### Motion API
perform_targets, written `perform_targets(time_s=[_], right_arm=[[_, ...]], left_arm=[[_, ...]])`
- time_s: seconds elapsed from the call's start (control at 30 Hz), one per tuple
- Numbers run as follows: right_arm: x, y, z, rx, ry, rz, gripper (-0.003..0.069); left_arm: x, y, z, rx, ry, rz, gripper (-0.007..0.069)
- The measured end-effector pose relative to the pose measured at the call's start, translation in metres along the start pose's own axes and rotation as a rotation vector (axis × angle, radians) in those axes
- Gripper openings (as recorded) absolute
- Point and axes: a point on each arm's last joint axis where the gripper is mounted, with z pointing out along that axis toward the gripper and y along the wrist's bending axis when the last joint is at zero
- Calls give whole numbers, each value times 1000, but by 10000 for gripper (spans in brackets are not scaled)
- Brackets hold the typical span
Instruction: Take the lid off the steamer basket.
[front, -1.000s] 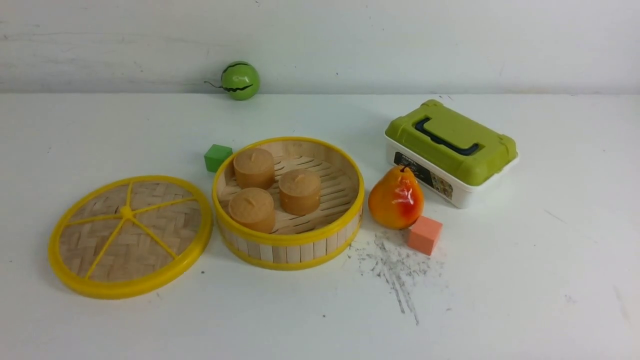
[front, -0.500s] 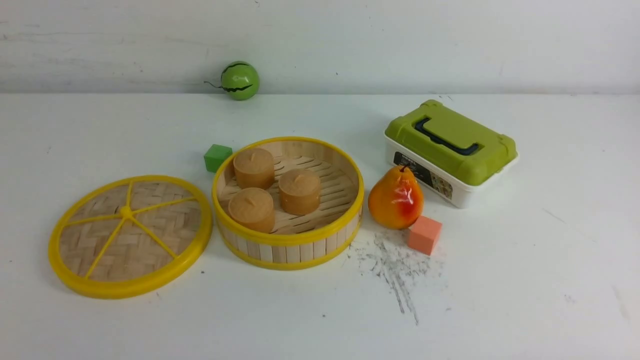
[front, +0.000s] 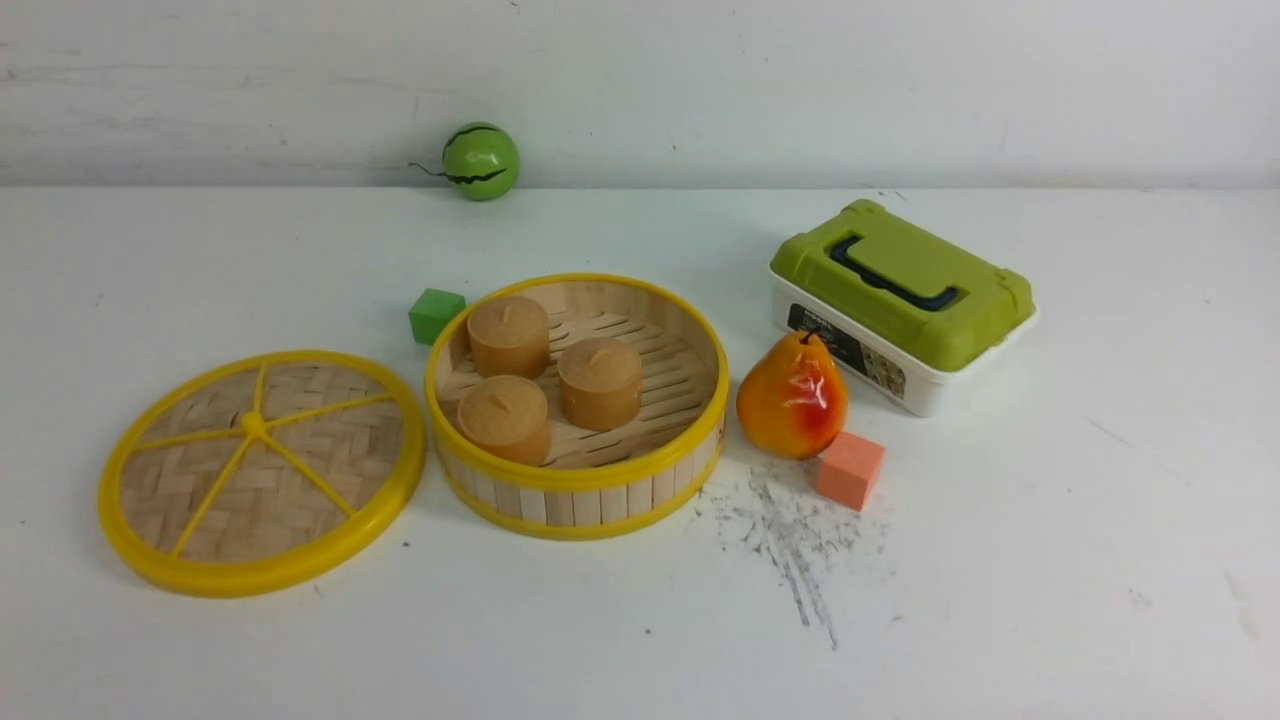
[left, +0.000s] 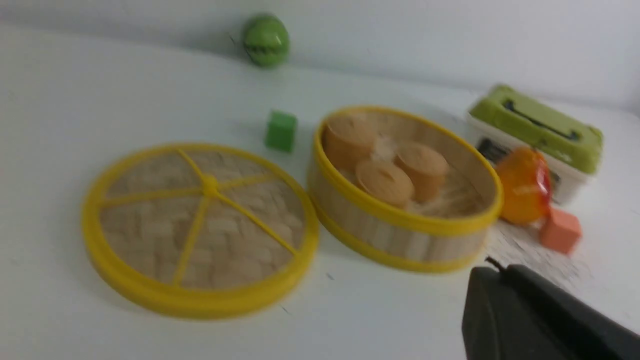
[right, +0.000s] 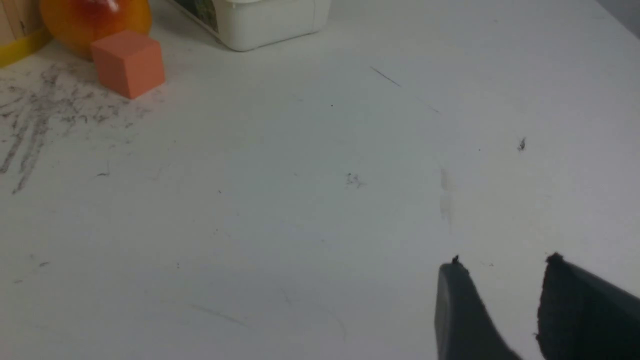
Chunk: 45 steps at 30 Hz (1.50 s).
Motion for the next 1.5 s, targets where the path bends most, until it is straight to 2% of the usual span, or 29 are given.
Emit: perform_targets(time_s=[0.07,0.13,0.37,0.6,0.73,1.5], right_arm=[[0,0,0,0,0,0,239],[0,0,0,0,0,0,239],[0,0,0,0,0,0,239],[0,0,0,0,0,0,239],[0,0,0,0,0,0,239],[0,0,0,0,0,0,239]], left_arm=[[12,8,3,-49,-75,61,-13],[29,14,8,-80,-72,84,-13],[79,25,20,-118,59,-48,-13],[90,27,20,-137,157,-58,-13],[97,28,18,-144,228,-13,-13],[97,26,18,-129,231,-9,-12]])
